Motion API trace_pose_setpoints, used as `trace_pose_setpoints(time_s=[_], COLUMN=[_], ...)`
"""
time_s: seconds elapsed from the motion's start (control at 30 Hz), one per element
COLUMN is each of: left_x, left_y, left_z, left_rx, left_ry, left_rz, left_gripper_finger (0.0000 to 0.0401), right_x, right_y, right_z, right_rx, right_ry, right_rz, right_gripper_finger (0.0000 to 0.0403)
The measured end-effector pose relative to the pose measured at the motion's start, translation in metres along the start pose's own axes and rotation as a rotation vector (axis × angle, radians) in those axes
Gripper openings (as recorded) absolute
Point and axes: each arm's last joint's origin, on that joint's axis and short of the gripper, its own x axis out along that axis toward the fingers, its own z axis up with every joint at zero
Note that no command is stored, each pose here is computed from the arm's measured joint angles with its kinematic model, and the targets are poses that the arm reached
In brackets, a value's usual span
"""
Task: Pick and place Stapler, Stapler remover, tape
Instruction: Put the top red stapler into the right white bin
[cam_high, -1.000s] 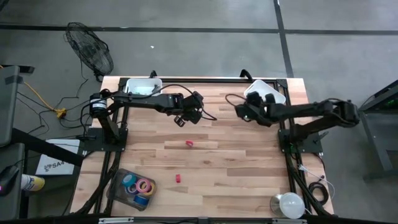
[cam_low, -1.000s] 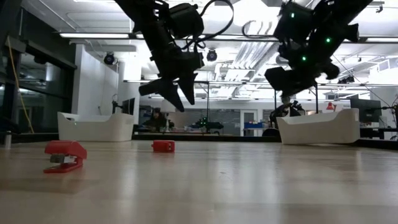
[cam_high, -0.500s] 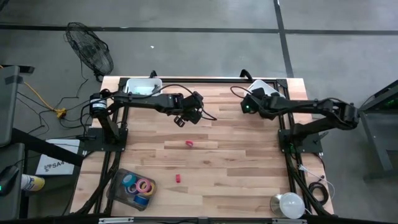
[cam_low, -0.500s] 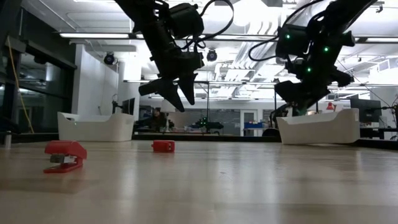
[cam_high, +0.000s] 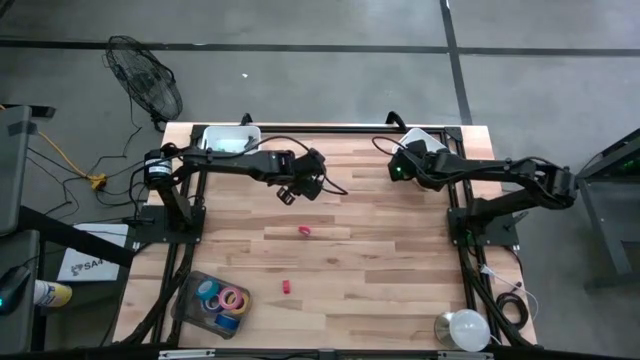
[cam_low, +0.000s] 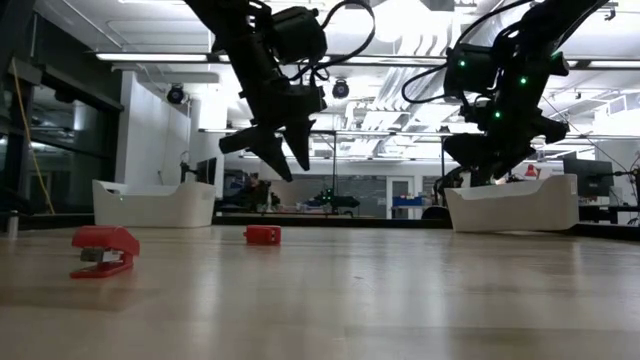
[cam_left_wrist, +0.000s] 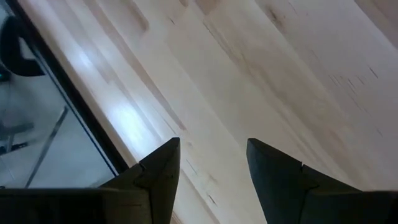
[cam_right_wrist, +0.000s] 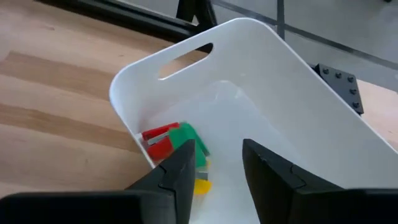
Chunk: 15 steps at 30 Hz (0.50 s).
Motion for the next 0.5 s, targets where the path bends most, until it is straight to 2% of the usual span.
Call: trace_pose_setpoints(time_s=[0.2, 0.3, 0.5], left_x=[-0.006, -0.020, -0.052], left_y=[-0.006, -0.008, -0.011], left_z=[-0.006, -0.011, -0.018], left_rx=[0.009, -0.007, -0.059], left_ry=[0.039, 0.032, -0.093], left_rz=[-0.066, -0.112, -0.221], left_gripper_finger=[0.0182, 0.0182, 0.0182], right_x=[0.000, 0.000, -0.008], right_y=[0.000, 0.000, 0.004], right_z=[0.000, 0.000, -0.002], right_rx=[0.014, 0.009, -0.031], right_ry=[-0.009, -0.010, -0.080], right_rz=[-0.008, -0.007, -0.023], right_gripper_finger=[0.0146, 0.0161, 0.0174])
